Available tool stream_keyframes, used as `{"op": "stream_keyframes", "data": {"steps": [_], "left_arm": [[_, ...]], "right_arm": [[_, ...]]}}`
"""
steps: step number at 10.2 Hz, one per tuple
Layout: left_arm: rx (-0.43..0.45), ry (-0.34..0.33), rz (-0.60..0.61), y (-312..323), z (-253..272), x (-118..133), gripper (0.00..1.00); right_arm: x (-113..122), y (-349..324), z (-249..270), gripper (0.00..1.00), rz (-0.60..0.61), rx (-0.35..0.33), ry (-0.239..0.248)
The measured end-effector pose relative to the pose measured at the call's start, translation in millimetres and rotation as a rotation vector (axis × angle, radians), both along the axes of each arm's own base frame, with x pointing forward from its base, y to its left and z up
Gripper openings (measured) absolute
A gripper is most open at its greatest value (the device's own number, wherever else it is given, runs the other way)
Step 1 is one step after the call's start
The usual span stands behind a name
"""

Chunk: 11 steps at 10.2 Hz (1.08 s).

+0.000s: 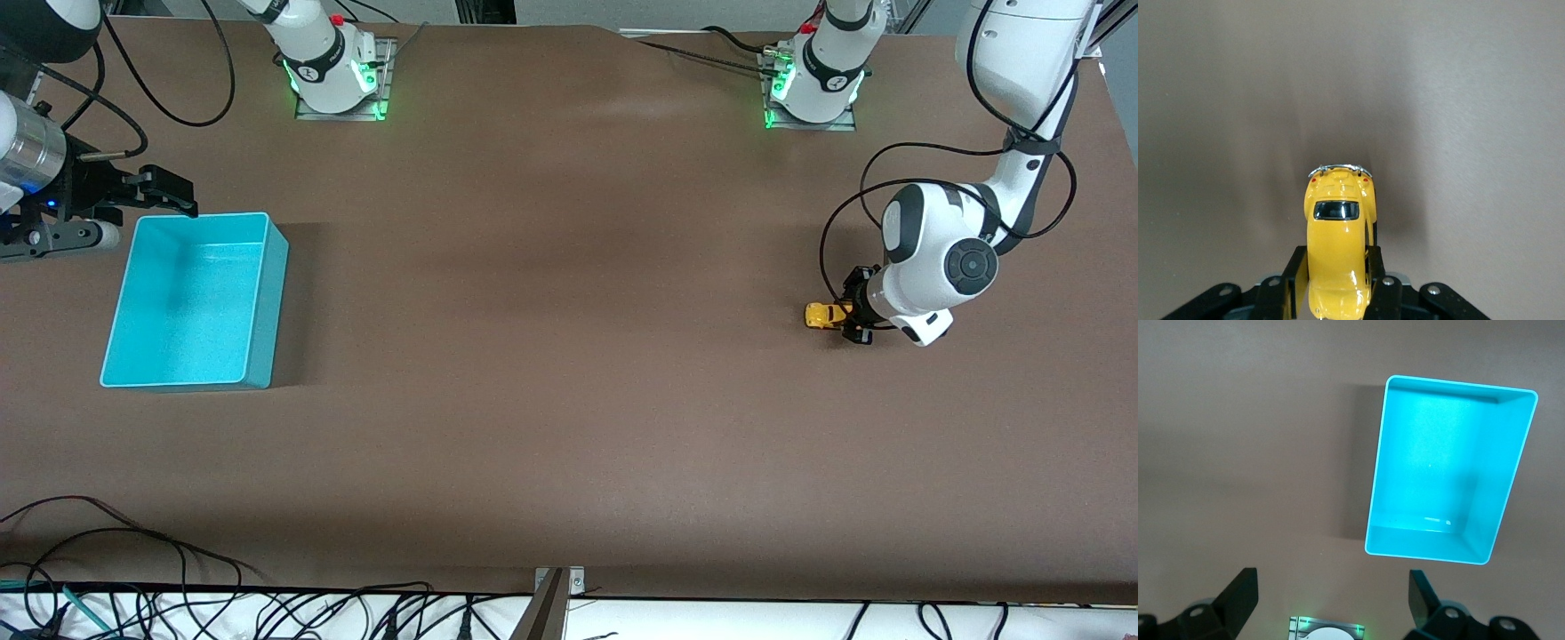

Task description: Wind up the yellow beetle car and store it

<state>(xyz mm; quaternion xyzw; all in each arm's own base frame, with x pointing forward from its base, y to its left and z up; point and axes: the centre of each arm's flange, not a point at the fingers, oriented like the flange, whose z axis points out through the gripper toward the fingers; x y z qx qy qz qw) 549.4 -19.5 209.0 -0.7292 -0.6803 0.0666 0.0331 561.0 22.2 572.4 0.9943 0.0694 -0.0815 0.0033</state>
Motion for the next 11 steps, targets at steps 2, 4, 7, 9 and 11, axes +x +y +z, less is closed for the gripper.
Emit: {"op": "stream_keyframes", "data": {"steps": [2,4,7,9,11], "left_arm": [[-0.011,-0.025,0.015,-30.6,17.0,2.1,0.41],[-0.053,-0.036,0.048,-74.2,22.9,-0.9,0.40],[-0.080,-0.053,0.067,-103.6,5.7,-4.2,0.40],[-0.081,-0.048,0.077,-102.1,-7.5,-4.8,0.40],[-0.079,-0.048,0.080,-97.8,-9.2,-4.1,0.40]], "right_arm": [[0.0,0.0,0.0,1.00,0.000,0.000,0.000],[0.0,0.0,0.0,1.00,0.000,0.000,0.000],[0.0,0.0,0.0,1.00,0.000,0.000,0.000],[0.0,0.0,0.0,1.00,0.000,0.000,0.000],[0.0,0.0,0.0,1.00,0.000,0.000,0.000]]}}
